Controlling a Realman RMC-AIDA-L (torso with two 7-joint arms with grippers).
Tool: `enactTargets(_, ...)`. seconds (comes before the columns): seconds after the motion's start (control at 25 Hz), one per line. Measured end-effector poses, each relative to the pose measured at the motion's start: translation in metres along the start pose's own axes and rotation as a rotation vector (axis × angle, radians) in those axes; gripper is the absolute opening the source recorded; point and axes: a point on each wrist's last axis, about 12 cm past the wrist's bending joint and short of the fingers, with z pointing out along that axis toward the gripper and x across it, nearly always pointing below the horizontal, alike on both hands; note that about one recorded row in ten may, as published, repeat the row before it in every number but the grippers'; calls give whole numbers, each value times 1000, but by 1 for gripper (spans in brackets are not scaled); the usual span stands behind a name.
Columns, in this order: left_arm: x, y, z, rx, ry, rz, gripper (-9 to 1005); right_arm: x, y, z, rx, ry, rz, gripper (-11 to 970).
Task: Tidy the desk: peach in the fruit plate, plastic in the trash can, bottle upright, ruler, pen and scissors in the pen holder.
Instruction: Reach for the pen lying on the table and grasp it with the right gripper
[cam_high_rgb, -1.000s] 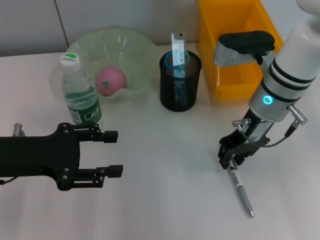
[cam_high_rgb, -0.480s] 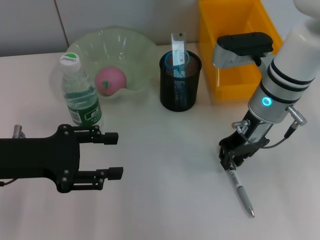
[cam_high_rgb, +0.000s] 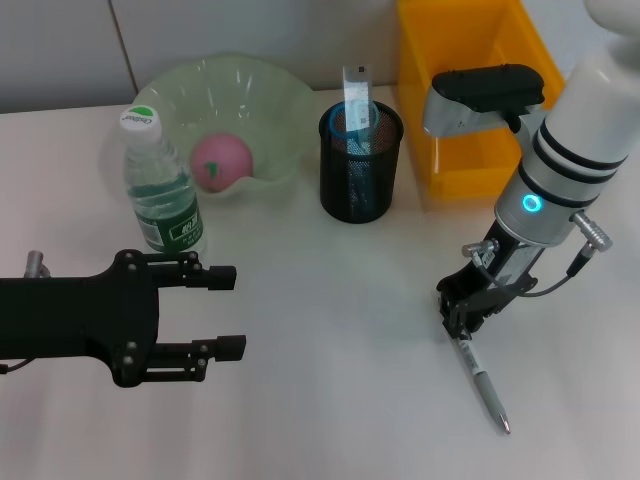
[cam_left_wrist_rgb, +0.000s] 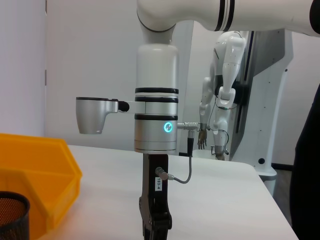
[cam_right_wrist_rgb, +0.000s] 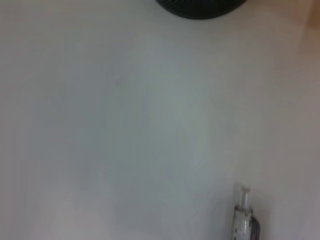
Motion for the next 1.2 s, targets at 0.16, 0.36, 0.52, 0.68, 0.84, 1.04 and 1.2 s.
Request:
enactTargets(0.16, 0, 0, 0, 1, 0, 1, 749, 0, 0, 0, -1, 3, 0, 193)
enactTargets(0.36, -1, 0, -2, 2, 1, 6, 750, 1, 0, 1, -1, 6, 1, 194)
enactTargets(0.52, -2, 0, -2, 5, 1, 5, 750, 1, 0, 1, 2, 7, 0, 195)
enactTargets(0.68, -2, -1, -2, 5, 0, 6, 751, 1, -1, 1, 6, 7, 0, 196)
enactTargets(0.84, -2, -1, -2, 4, -1, 8, 751, 0, 0, -2, 8, 1, -3, 198)
enactTargets(1.04, -2, -1, -2, 4, -2, 8, 752, -1, 1, -4, 11, 2, -8, 285)
enactTargets(1.2, -2, 0, -2, 3, -2, 9, 752, -1, 1, -3, 13, 3, -8, 370)
